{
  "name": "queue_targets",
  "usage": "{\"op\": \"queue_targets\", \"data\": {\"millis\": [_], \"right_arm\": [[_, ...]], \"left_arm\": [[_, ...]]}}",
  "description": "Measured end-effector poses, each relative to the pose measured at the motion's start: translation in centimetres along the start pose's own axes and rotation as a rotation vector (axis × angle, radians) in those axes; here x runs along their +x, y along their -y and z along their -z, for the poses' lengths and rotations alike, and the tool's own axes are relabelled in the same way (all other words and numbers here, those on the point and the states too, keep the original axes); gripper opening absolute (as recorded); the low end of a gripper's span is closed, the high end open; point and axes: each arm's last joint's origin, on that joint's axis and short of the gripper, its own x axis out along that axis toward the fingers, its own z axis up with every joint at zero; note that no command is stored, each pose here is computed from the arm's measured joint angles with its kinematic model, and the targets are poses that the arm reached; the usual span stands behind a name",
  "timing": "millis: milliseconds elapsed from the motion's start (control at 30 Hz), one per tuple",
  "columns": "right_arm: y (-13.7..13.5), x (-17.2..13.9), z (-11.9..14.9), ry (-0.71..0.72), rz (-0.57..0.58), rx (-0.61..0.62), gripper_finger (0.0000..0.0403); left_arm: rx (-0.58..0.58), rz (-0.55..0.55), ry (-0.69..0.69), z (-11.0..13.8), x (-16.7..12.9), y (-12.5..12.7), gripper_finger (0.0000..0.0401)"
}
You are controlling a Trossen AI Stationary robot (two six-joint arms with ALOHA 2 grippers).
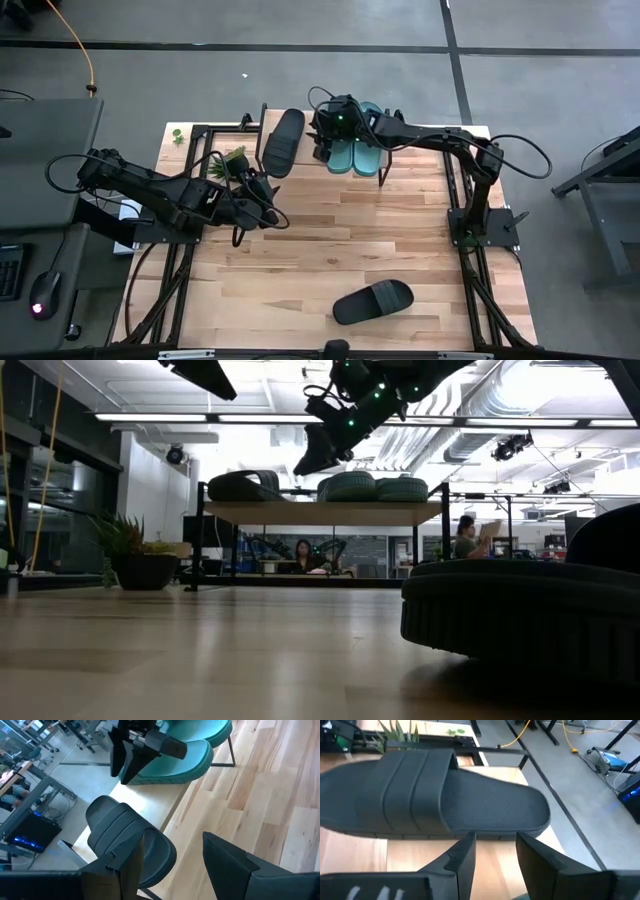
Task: Pick and place slides into the shelf
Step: Put the top black slide on the shelf
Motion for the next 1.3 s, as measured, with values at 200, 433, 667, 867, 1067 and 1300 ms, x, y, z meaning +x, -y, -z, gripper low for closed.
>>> {"op": "queue_targets", "data": {"millis": [200, 433, 667, 867, 1067, 1300], "right_arm": [[-0.3, -0.1, 0.5, -0.059, -0.016, 0.019, 0.0131], [-0.5, -3.2, -1.3, -0.016, -0.014, -0.002, 0.0131], [0.3, -9.8, -3.9, 0.068, 0.049, 0.004, 0.0131], [0.6, -14.3, -4.9, 0.117, 0.059, 0.029, 0.0131], [0.0, -15.8, -5.2, 0.125, 0.037, 0.012, 0.0131], [-0.1, -15.6, -5.2, 0.123, 0.034, 0.01, 0.0131]], "left_arm": [[0.073, -0.059, -0.011, 1.1, 1.0, 0.3, 0.0184], [0.124, 0.039, 0.005, 0.5, 4.7, -1.0, 0.0184], [0.176, 0.077, 0.056, -0.3, 6.5, -3.3, 0.0184], [0.155, 0.226, 0.168, -1.2, 8.6, -6.0, 0.0184], [0.102, 0.303, 0.138, -2.3, 11.3, -10.1, 0.0184], [0.119, 0.379, 0.004, -4.7, 14.4, -13.1, 0.0184]]}}
